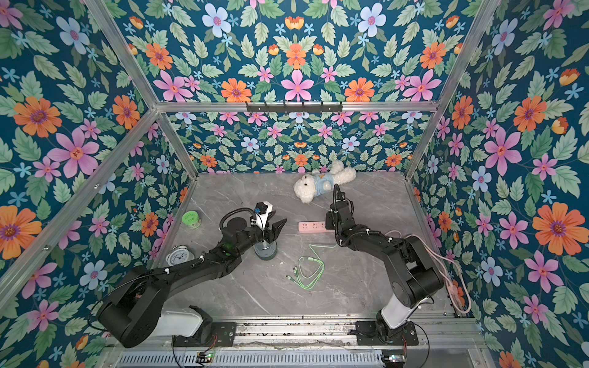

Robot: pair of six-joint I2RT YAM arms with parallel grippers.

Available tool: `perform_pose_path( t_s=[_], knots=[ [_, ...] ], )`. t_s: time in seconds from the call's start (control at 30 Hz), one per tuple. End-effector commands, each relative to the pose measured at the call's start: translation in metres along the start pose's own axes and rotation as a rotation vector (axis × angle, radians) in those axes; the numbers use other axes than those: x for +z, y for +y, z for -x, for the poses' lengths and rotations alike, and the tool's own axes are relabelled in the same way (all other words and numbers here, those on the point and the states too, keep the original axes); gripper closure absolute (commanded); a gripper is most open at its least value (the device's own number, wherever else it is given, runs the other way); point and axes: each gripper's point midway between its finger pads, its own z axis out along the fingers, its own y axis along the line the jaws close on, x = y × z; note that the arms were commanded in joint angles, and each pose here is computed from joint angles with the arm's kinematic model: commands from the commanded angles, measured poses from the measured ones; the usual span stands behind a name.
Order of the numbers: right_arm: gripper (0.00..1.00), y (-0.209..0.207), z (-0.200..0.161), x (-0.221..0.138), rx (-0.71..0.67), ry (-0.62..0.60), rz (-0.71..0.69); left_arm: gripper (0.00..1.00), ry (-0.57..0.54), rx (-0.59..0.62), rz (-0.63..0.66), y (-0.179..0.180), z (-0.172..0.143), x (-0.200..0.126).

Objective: Charge the cordless meat grinders
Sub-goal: Insert the plug into the socket.

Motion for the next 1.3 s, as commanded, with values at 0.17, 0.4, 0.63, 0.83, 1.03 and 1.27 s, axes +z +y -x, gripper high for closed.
perform_pose_path(
  t_s=[0.17,0.4,0.63,0.83,1.03,1.27],
  knots=[
    [0.80,-0.005,0.001,-0.003,0.008,-0.008,-0.023,0.39,-0.038,-0.013,-0.014,0.000,0.011,0.004],
    [0.80,-0.011,-0.016,0.012,-0.016,0.020,-0.049,0.39,-0.036,-0.016,-0.023,-0.001,0.010,0.005],
    [0.80,-0.015,-0.018,0.016,-0.028,0.032,-0.055,0.39,-0.030,-0.019,-0.022,0.000,0.008,0.007],
    [0.82,-0.016,-0.020,0.007,-0.031,0.042,-0.049,0.39,-0.023,-0.020,-0.017,0.001,0.007,0.007],
    [0.82,-0.019,-0.026,0.006,-0.039,0.050,-0.056,0.40,-0.027,-0.020,-0.020,0.000,0.010,0.008],
    [0.83,-0.017,-0.041,0.014,-0.048,0.078,-0.044,0.40,-0.022,-0.023,-0.021,0.000,0.009,0.008]
  ],
)
